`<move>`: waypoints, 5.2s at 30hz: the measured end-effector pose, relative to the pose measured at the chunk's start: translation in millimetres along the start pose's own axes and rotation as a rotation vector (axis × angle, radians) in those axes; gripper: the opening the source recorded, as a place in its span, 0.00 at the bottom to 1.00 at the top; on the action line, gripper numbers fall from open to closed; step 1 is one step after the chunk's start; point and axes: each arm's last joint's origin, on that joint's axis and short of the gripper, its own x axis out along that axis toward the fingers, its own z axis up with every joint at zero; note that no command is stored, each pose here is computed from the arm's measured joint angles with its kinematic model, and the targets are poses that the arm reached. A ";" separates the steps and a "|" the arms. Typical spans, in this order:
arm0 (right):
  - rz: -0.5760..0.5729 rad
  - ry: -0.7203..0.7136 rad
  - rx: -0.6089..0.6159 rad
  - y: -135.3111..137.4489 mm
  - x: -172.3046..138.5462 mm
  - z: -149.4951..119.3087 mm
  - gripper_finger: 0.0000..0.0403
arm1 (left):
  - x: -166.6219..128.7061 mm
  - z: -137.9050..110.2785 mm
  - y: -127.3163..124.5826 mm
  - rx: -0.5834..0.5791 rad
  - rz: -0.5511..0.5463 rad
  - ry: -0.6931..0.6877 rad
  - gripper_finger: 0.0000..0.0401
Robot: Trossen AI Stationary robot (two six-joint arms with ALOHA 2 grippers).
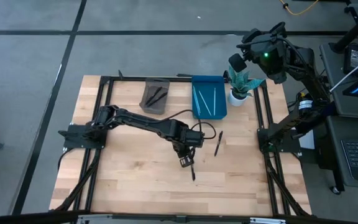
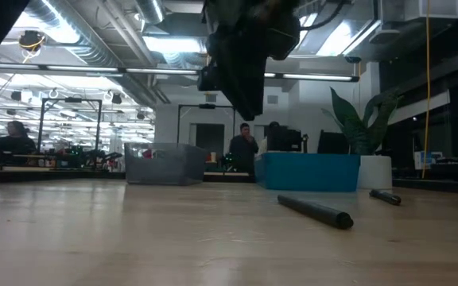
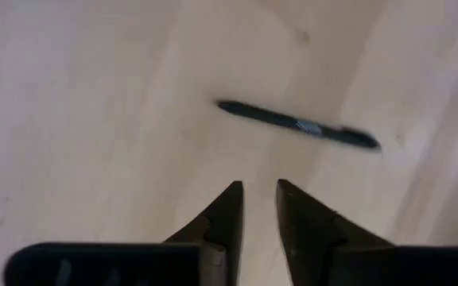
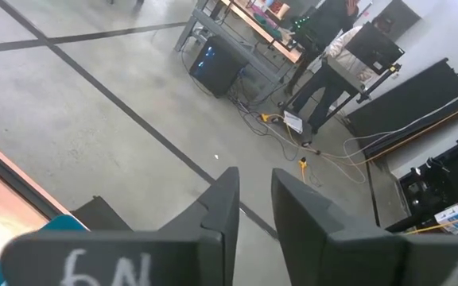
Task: Sort pens & pencils
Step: Put the bottom black pen into the gray bin
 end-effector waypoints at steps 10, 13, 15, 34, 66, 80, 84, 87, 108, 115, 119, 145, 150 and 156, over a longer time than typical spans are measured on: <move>-0.001 0.000 -0.059 0.0 0.0 0.0 0.19 | -1.1 17.5 -2.5 -0.464 0.046 -0.284 0.11; -0.001 0.000 -0.111 0.0 0.0 0.0 0.19 | 7.4 18.6 -8.9 -0.588 0.008 -0.305 0.11; -0.005 0.001 -0.146 -0.1 0.0 0.0 0.19 | 16.7 19.5 -16.3 -0.648 -0.031 -0.321 0.12; -0.055 -0.010 -0.147 -28.8 -4.7 -4.6 0.19 | 39.3 10.5 -45.8 -0.890 -0.119 -0.394 0.25; 0.018 -0.062 -0.057 -34.7 -4.1 -1.3 0.19 | 79.8 -11.8 -45.5 -1.003 -0.008 -0.134 0.22; 0.077 -0.084 -0.050 -32.9 -4.2 0.0 0.19 | 79.3 -10.6 -43.5 -0.978 0.000 -0.139 0.20; 0.076 -0.085 -0.048 -33.0 -4.2 0.1 0.19 | 83.2 -10.9 -42.6 -0.979 0.005 -0.126 0.20; 0.076 -0.085 -0.048 -33.0 -4.3 0.2 0.19 | 89.7 -10.6 -41.9 -0.981 -0.005 -0.092 0.20; 0.076 -0.086 -0.046 -33.1 -4.3 0.3 0.19 | 102.4 -10.1 -38.8 -0.953 -0.015 -0.018 0.15; 0.075 -0.087 -0.045 -33.1 -4.3 0.4 0.19 | 102.6 -9.1 -36.9 -0.942 -0.011 -0.019 0.05; 0.075 -0.087 -0.045 -33.1 -4.2 0.4 0.19 | 103.0 -10.0 -36.2 -0.941 0.000 -0.016 0.07; 0.075 -0.087 -0.045 -33.1 -4.3 0.4 0.19 | 98.8 -23.8 -15.5 -0.892 0.213 0.118 0.07; 0.074 -0.087 -0.044 -33.1 -4.3 0.5 0.19 | 92.0 -23.4 -14.5 -0.885 0.223 0.098 0.07; 0.069 -0.110 -0.016 -33.8 -4.4 3.7 0.19 | 76.8 -24.3 -4.8 -0.888 0.311 0.058 0.05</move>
